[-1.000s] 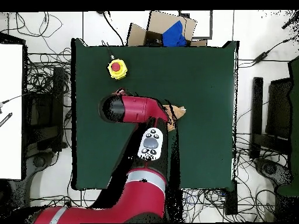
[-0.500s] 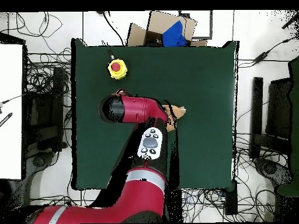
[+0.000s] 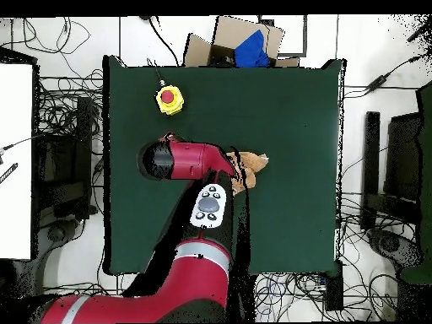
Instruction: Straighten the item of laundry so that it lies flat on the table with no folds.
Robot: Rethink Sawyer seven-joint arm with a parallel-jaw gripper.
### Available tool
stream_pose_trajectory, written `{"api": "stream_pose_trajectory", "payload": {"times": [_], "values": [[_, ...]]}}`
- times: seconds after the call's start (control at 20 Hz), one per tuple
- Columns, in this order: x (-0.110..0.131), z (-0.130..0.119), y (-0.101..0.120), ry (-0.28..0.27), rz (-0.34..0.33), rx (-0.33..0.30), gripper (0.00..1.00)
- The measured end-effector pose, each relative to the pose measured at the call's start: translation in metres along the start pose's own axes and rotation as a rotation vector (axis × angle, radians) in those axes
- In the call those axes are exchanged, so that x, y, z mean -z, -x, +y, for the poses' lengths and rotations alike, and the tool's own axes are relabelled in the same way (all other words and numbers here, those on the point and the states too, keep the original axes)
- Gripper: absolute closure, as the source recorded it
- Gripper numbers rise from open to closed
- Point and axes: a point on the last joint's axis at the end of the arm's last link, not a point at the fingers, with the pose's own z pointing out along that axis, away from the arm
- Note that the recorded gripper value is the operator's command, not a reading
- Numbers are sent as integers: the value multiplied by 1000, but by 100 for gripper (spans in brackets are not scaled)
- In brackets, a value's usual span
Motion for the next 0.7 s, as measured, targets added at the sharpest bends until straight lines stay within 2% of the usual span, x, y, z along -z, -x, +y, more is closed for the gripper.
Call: {"api": "stream_pose_trajectory", "payload": {"times": [0.4,0.7], "values": [[-9,-1,-13,-21,11,18,0],[-8,-5,-12,-32,6,19,0]]}}
